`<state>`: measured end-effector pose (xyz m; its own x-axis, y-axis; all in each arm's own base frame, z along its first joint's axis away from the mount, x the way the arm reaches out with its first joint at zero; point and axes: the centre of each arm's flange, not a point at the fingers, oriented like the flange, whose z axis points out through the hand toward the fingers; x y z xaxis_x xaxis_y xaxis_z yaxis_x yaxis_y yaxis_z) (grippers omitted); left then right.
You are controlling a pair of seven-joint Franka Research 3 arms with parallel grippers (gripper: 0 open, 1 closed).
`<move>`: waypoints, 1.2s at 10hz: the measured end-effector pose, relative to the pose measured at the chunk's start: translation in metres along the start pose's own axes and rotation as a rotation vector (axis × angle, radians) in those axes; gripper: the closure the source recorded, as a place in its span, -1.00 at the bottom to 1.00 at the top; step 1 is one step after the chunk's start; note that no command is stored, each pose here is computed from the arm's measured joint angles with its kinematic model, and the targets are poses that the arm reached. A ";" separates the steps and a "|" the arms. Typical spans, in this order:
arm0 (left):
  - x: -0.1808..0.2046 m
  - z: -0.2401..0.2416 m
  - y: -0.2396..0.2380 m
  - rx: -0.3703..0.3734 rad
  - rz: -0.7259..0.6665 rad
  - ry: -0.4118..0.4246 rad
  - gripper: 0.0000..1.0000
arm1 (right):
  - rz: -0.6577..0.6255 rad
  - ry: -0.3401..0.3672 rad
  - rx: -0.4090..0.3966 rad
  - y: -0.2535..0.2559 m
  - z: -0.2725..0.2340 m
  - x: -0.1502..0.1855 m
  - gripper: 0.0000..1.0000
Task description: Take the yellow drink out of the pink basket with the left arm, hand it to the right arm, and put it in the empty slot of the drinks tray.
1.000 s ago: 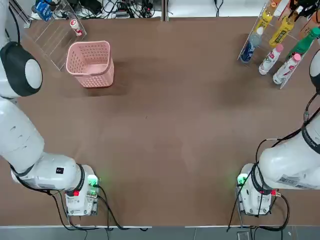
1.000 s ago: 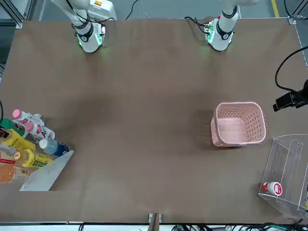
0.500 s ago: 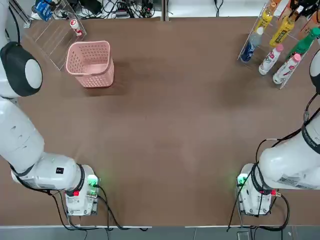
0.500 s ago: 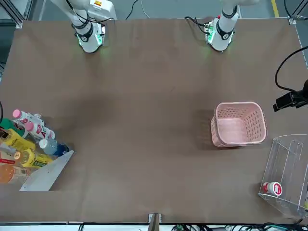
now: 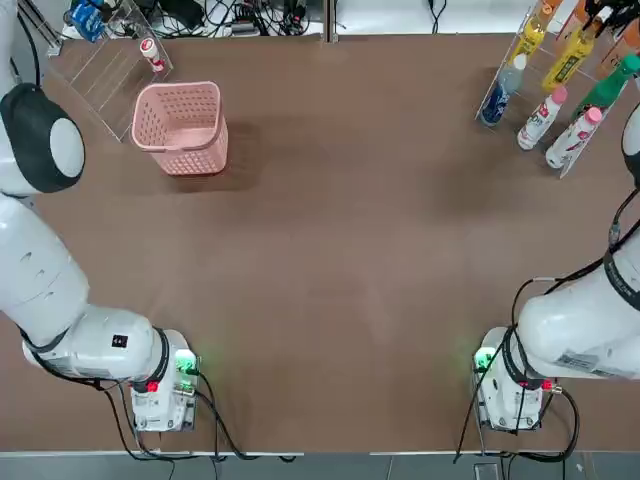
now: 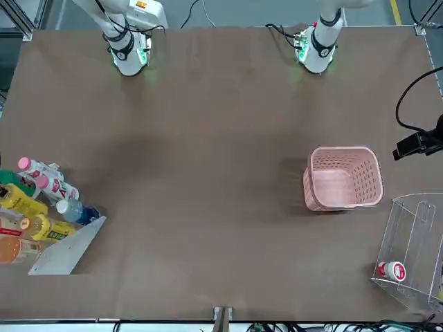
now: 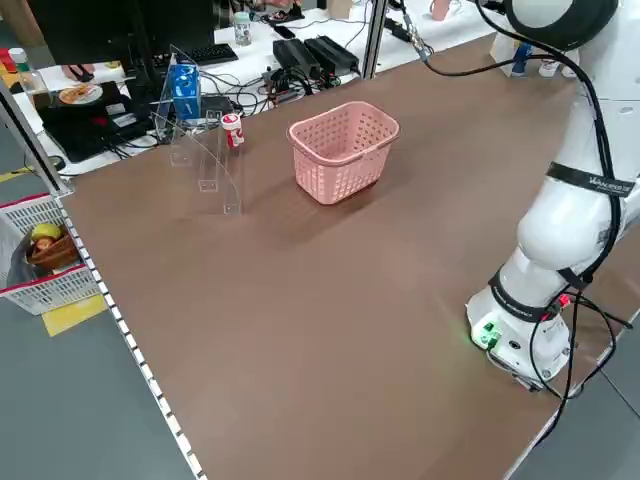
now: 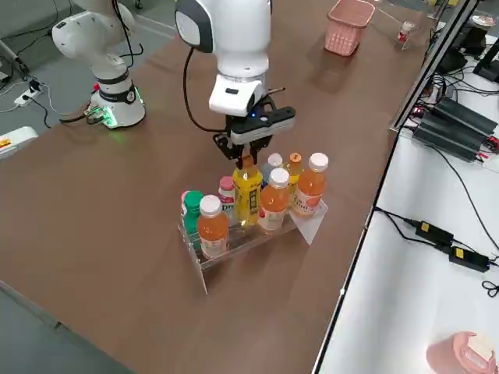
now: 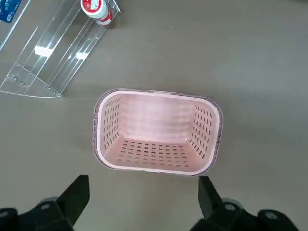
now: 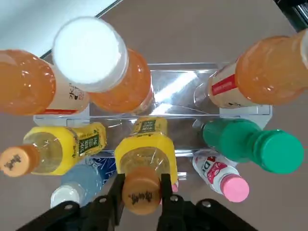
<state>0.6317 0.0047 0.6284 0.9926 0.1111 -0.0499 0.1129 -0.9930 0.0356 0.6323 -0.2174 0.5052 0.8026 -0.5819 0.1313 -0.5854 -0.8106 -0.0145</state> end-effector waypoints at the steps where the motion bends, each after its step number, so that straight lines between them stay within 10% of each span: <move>1: 0.000 0.000 0.000 0.000 0.000 0.000 -1.00 | 0.000 -0.008 -0.001 0.001 0.001 -0.003 0.32; 12: 0.000 0.000 0.000 0.000 0.000 0.000 -1.00 | 0.001 -0.041 -0.010 0.003 0.025 -0.010 0.32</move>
<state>0.6317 0.0047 0.6284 0.9926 0.1111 -0.0499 0.1130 -0.9930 0.0356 0.6252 -0.2160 0.4787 0.8060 -0.5849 0.0910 -0.5870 -0.8096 -0.0049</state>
